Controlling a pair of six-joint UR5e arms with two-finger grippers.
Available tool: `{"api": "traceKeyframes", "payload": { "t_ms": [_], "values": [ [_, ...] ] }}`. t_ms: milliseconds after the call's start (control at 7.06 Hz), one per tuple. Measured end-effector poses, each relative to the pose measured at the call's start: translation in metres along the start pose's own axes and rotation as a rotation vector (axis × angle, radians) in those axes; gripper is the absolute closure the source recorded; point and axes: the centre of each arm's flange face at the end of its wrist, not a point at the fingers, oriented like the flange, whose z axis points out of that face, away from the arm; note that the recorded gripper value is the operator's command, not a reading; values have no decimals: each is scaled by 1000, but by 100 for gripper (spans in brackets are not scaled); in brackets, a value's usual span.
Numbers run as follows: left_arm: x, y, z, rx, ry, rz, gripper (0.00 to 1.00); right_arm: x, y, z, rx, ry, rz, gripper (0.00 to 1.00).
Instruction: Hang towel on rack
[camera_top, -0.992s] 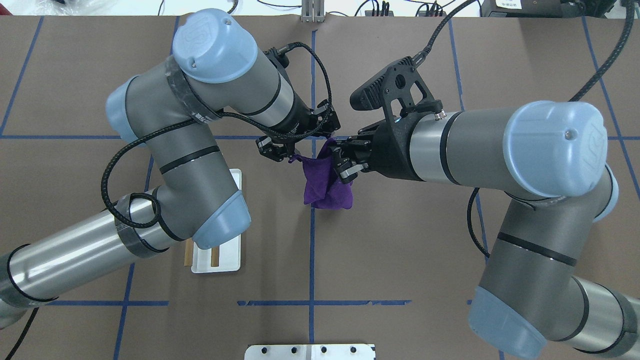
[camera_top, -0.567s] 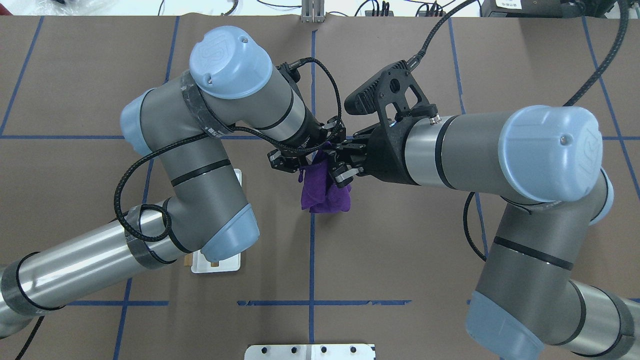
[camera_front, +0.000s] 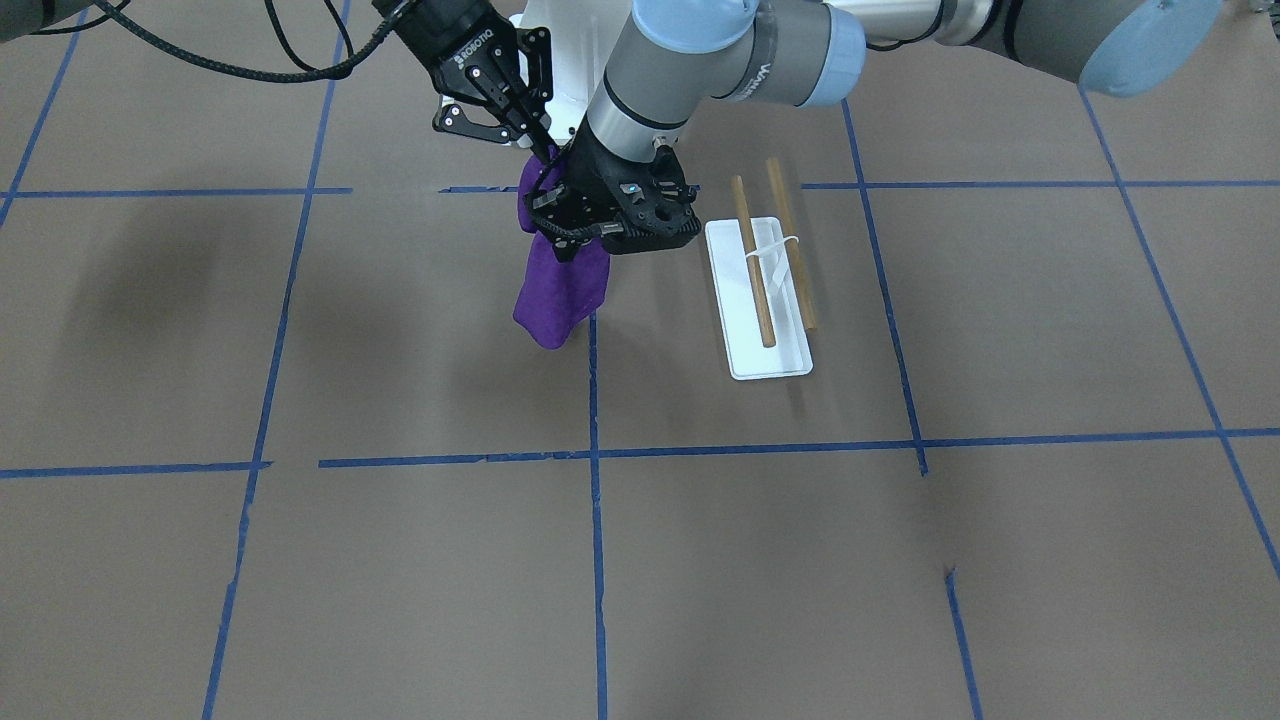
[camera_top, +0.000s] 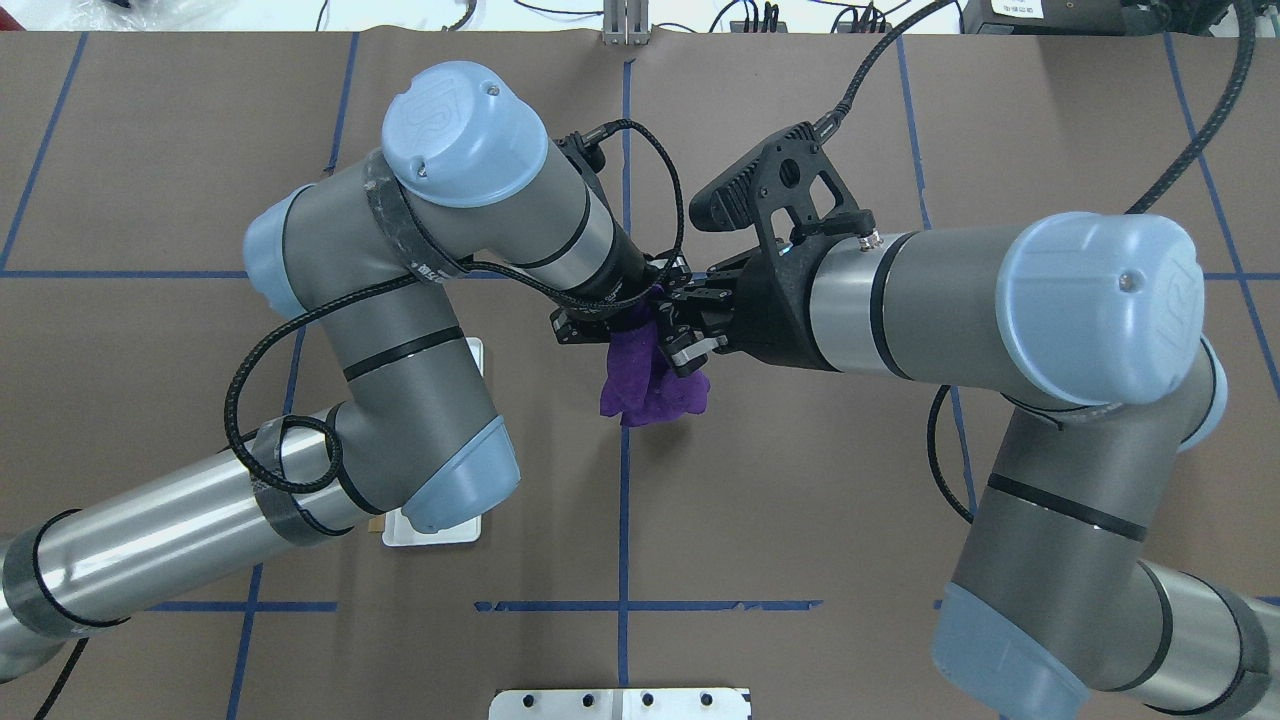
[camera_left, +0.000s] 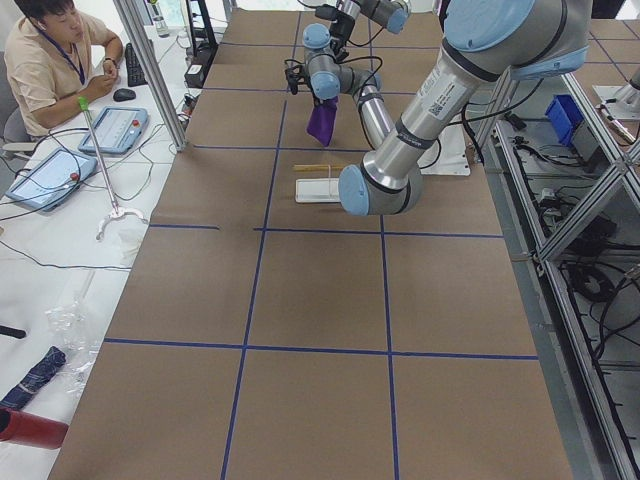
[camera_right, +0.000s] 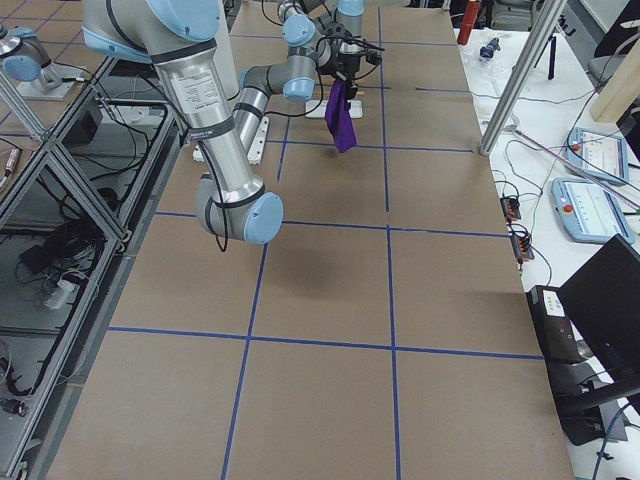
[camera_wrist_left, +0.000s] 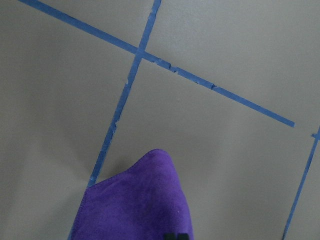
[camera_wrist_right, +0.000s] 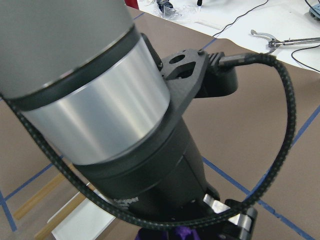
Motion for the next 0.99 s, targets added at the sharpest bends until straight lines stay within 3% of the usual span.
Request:
{"api": "traceKeyframes", "payload": {
  "t_ms": [142, 283, 567, 992],
  "values": [
    [-1, 0, 0, 0, -1, 4, 100, 0, 0, 0, -1, -1, 0, 25],
    [-3, -1, 1, 1, -4, 10, 100, -1, 1, 1, -8, -6, 4, 2],
    [-7, -4, 2, 3, -10, 34, 100, 5, 6, 4, -65, -9, 39, 1],
    [-51, -22, -13, 27, -30, 196, 100, 68, 1, -9, -243, 42, 138, 0]
  ]
}}
